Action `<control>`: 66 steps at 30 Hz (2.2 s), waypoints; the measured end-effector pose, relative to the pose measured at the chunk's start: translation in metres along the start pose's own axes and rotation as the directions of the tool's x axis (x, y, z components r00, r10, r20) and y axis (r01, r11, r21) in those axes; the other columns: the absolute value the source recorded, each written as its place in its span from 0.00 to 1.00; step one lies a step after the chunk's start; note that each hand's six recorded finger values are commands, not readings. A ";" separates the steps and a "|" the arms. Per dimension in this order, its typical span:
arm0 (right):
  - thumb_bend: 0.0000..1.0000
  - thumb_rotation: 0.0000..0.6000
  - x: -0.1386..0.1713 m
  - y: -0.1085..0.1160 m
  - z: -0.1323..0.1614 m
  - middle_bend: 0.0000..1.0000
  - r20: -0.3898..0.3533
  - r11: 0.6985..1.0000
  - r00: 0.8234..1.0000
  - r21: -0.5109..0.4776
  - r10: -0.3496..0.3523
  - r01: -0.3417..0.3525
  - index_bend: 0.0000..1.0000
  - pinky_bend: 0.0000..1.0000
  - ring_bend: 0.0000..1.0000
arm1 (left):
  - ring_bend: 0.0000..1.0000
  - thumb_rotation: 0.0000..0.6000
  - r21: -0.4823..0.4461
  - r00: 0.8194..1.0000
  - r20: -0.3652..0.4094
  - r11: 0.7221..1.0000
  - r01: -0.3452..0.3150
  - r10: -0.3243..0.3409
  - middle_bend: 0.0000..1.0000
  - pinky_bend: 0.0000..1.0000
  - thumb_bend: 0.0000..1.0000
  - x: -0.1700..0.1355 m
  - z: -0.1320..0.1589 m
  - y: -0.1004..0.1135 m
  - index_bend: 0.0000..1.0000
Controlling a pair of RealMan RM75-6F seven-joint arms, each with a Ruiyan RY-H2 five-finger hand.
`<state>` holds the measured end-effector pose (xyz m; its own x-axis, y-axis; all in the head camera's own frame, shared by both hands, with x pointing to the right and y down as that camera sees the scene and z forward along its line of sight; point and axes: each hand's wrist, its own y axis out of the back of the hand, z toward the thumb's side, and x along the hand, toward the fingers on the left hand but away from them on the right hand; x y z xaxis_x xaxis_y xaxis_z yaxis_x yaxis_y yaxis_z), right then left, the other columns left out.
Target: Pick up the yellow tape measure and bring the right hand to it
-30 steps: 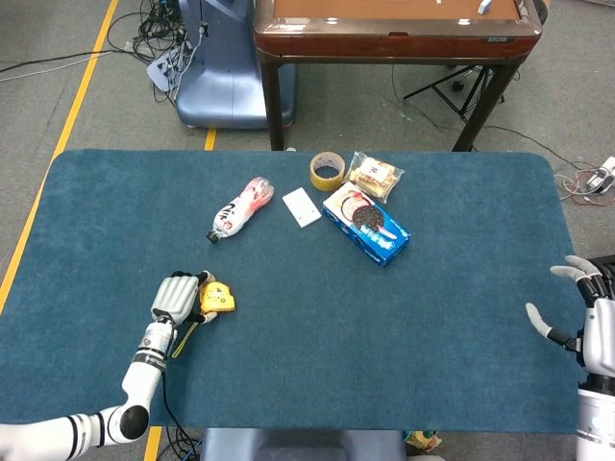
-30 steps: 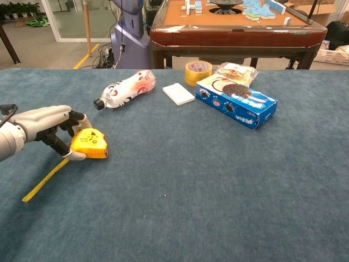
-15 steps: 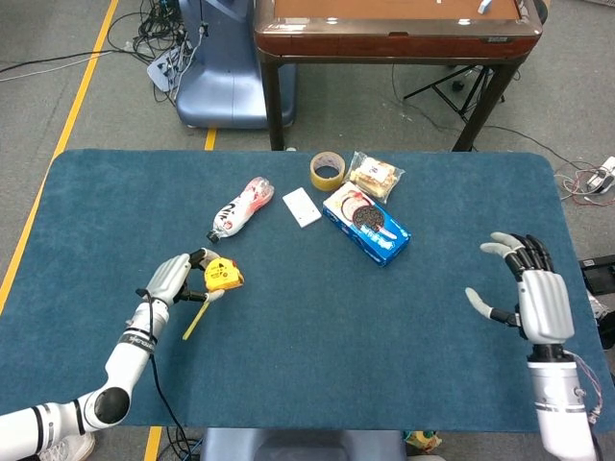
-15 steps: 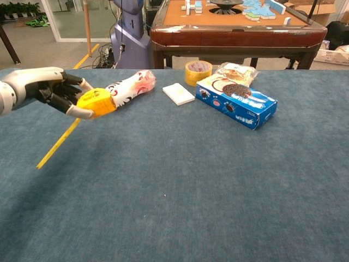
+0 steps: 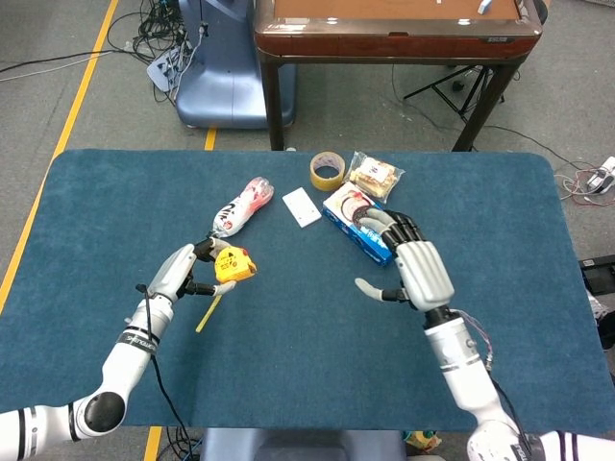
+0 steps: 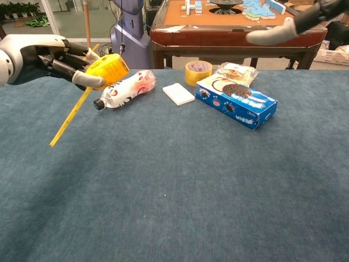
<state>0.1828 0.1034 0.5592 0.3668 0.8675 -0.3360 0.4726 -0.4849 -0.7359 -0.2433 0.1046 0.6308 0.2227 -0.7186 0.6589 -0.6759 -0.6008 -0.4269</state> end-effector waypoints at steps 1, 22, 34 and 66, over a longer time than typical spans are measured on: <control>0.27 1.00 -0.007 -0.005 0.009 0.13 -0.015 1.000 1.000 -0.012 0.008 -0.008 0.18 0.06 0.08 | 0.33 1.00 -0.012 1.000 0.000 1.000 0.001 -0.001 0.49 0.26 0.21 -0.001 0.002 0.001 0.44; 0.27 1.00 -0.082 -0.073 0.112 0.12 -0.117 0.991 0.985 -0.034 0.124 -0.128 0.18 0.06 0.08 | 0.33 1.00 -0.114 0.999 -0.009 0.993 0.031 -0.032 0.49 0.27 0.21 -0.017 0.028 0.000 0.43; 0.27 1.00 -0.088 -0.080 0.111 0.12 -0.093 0.991 0.987 -0.015 0.133 -0.135 0.18 0.06 0.08 | 0.33 1.00 -0.120 0.999 -0.018 0.992 0.032 -0.034 0.49 0.27 0.21 -0.015 0.023 0.001 0.42; 0.45 1.00 -0.102 -0.077 0.105 0.18 -0.045 0.995 0.994 -0.010 0.100 -0.101 0.23 0.06 0.08 | 0.33 1.00 -0.138 0.999 -0.032 0.990 0.025 -0.030 0.49 0.29 0.21 -0.013 0.011 0.010 0.42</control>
<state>0.0245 0.0637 0.5886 0.4479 0.8087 -0.3813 0.4411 -0.5708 -0.6925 -0.2456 0.1045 0.6110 0.2204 -0.6887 0.6908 -0.7605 -0.5648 -0.3205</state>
